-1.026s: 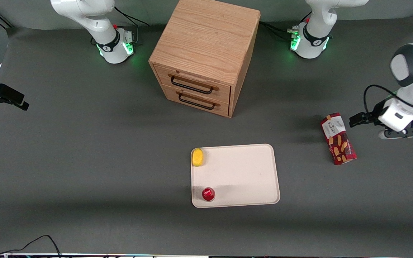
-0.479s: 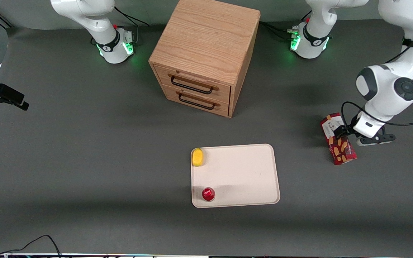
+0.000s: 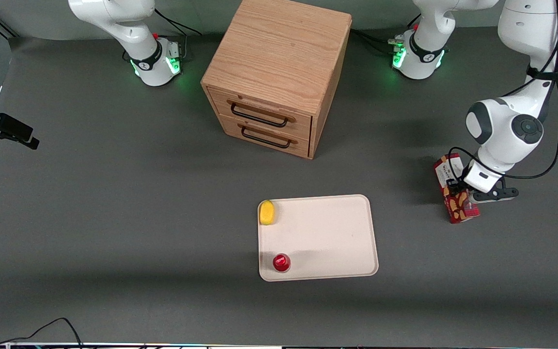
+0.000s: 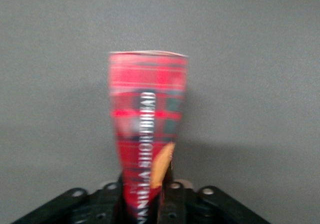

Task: Place red cookie box on tray
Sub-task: 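Lift the red box upward with the left gripper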

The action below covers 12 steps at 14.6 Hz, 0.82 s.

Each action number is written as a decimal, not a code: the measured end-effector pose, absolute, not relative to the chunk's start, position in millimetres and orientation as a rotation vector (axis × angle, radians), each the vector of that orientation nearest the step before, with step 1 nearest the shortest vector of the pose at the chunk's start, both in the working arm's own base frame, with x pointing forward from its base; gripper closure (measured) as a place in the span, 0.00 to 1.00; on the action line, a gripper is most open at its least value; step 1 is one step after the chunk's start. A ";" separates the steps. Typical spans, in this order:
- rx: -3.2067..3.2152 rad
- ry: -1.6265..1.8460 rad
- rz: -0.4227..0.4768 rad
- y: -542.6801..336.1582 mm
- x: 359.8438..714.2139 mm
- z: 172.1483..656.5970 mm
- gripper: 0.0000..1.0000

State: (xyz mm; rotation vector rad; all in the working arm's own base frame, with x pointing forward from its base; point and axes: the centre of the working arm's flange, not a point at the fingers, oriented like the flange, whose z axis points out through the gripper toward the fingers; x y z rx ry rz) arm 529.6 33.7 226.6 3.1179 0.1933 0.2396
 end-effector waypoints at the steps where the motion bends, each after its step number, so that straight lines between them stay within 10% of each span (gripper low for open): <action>1: 3.117 0.193 0.245 33.6 530.2 228.3 0.86; 6: 3.074 0.176 0.130 27.6 535.3 293.5 0.93; 12: 3.076 0.031 -0.118 28.7 517.2 525.5 0.93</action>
